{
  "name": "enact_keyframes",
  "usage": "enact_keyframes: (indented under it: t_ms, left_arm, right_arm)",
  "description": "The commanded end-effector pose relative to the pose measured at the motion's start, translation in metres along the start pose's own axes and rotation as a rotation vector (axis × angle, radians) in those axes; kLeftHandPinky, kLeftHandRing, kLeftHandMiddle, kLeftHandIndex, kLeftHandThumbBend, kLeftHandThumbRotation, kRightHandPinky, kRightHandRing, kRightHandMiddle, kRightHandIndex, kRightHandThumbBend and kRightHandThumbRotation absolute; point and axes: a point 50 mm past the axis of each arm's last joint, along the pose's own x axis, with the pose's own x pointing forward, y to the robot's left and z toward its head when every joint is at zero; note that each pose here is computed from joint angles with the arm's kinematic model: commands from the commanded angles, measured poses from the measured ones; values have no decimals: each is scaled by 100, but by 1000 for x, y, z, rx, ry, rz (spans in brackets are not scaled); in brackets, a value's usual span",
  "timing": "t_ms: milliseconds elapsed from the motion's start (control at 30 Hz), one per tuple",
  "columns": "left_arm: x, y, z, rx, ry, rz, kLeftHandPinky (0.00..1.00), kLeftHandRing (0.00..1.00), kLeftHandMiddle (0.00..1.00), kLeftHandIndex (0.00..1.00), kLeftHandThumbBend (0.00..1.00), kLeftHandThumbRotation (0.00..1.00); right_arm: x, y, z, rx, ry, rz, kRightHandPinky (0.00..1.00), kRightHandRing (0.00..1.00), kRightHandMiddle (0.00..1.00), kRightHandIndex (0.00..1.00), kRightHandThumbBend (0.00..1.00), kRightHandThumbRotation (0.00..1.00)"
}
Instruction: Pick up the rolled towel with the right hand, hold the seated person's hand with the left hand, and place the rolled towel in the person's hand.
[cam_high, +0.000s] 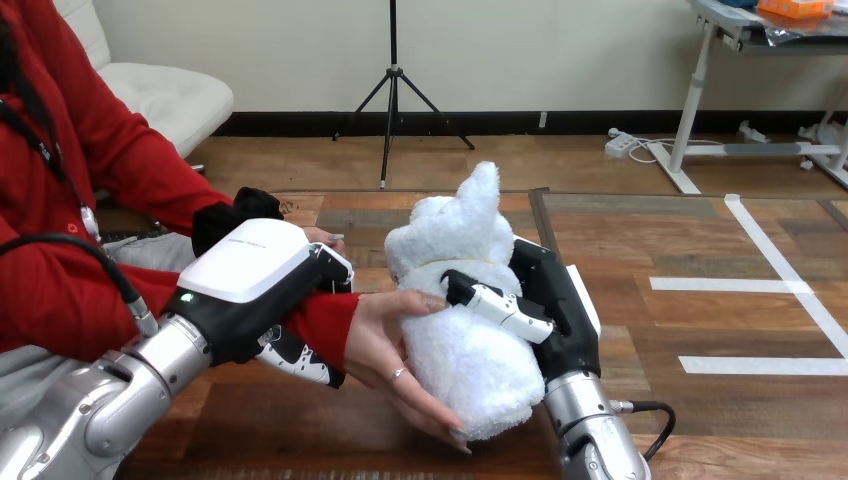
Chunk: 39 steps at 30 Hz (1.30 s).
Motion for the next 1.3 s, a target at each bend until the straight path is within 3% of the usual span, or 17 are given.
enact_keyframes:
  t_ms: [0, 1267]
  left_arm:
    - [2, 19, -1, 1, 7, 90, 29, 32, 37, 36, 81, 3]
    - [3, 14, -1, -2, 7, 87, 29, 33, 37, 37, 80, 4]
  right_arm:
    - [17, 84, 5, 145, -108, 113, 8, 13, 23, 27, 57, 0]
    - [17, 82, 5, 91, -97, 77, 14, 17, 29, 33, 66, 0]
